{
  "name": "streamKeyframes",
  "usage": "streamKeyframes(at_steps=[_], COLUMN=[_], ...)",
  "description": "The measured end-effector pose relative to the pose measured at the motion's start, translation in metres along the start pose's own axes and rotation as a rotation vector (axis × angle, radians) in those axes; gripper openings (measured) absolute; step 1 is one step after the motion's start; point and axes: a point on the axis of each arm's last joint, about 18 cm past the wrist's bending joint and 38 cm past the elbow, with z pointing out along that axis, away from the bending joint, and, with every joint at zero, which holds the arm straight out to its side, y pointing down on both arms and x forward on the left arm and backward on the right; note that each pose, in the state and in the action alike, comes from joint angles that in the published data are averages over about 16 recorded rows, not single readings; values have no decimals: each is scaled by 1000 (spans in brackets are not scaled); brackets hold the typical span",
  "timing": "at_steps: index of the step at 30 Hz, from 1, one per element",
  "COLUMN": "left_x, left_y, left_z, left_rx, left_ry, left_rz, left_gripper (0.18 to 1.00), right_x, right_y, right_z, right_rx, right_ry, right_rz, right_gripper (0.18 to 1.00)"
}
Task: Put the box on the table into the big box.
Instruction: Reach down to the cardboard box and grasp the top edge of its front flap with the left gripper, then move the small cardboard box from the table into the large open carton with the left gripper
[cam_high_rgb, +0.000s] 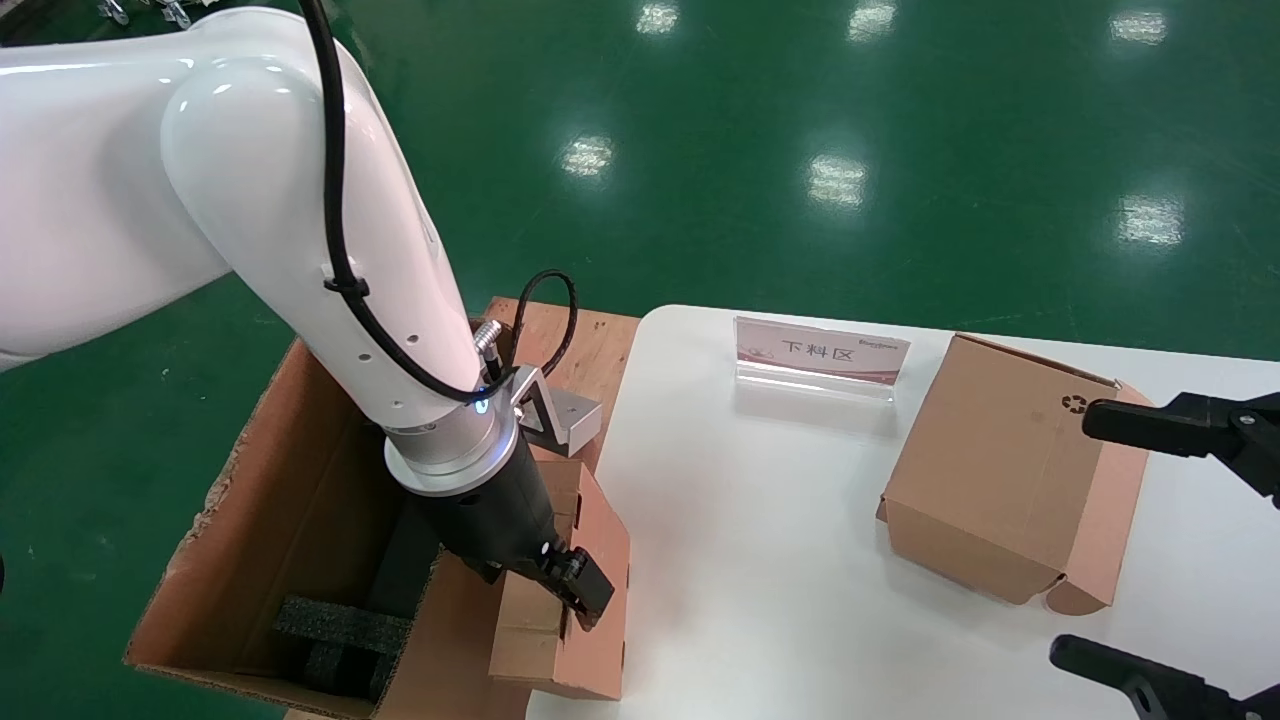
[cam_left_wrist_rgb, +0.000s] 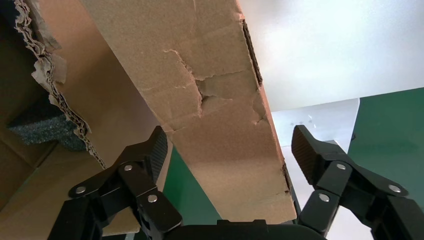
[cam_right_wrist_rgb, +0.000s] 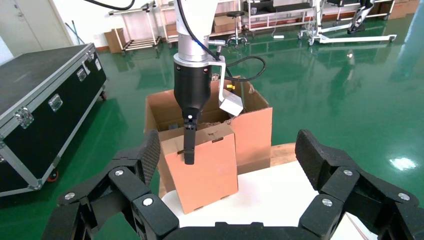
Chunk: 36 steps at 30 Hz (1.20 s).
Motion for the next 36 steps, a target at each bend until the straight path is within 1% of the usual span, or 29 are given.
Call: streamKeyframes(at_steps=[8,11,21,24,36], left_x=[0,0,0,0,0], left_y=[0,0,0,0,0], left_z=[0,0,0,-1,-1], left_rx=[0,0,0,0,2], left_ry=[0,1,1,1,2], left_rz=[0,0,0,0,0], left_gripper=[896,822,648,550,365], right_x=[0,0,0,0,0], right_y=[0,0,0,0,0], right_z=[0,0,0,0,0], right_rx=[0,0,0,0,0], right_ry=[0,0,0,0,0], right_rz=[0,0,0,0,0], right_gripper=[995,995,995,995,994])
